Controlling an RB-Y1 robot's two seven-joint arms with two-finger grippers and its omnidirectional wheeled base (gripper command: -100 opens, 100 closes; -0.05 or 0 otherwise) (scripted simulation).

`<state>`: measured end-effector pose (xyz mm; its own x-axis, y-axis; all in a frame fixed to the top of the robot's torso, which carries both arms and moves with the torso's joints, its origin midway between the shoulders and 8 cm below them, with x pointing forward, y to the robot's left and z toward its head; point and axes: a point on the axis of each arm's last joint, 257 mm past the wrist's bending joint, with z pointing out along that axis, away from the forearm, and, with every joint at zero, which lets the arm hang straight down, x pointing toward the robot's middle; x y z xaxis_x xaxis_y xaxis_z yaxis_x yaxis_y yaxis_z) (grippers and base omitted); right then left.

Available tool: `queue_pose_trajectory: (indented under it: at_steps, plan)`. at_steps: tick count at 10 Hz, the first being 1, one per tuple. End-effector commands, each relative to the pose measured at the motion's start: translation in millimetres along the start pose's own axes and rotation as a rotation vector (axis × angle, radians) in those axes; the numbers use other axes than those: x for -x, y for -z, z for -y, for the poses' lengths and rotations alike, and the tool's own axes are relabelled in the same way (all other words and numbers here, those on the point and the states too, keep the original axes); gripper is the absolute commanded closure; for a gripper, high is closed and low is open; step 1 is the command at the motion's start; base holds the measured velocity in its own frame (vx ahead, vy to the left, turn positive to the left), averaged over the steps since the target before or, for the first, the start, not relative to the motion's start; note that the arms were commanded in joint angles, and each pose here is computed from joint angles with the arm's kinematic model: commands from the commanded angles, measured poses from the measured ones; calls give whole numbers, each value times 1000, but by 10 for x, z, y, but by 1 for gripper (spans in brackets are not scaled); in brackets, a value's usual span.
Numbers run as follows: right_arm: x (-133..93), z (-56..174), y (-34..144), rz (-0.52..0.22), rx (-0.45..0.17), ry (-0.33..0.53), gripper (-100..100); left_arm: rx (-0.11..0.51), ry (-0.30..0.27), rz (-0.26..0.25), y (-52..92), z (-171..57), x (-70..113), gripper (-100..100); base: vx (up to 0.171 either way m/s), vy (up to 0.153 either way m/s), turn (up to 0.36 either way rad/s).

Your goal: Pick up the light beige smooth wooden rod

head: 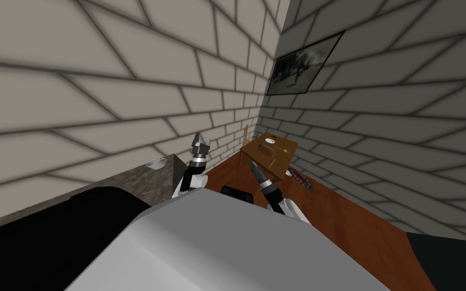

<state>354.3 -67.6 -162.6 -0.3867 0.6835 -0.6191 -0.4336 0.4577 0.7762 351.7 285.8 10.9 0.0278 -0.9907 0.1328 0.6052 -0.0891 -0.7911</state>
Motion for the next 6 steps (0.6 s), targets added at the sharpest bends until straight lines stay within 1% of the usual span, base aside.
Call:
queue_pose_trajectory:
  at_steps: [1,2,3,4,5,6]
  plan:
    - [-298,151,101,-83,-29,37,-100,0,0,0,0,0,0,0,-10,34,315]
    - [-313,156,102,-89,-30,68,-100,0,0,0,0,0,-1,0,-11,20,187]
    - [-320,158,103,-92,-30,83,-100,0,0,0,0,0,0,0,-16,0,7]
    - [-574,292,211,-166,-54,111,-100,0,0,0,0,0,0,0,-6,26,280]
    - [-587,297,214,-172,-54,141,-100,0,0,0,0,0,-1,0,-7,20,218]
    - [-591,299,215,-174,-53,151,-100,0,0,0,0,0,0,0,-11,2,29]
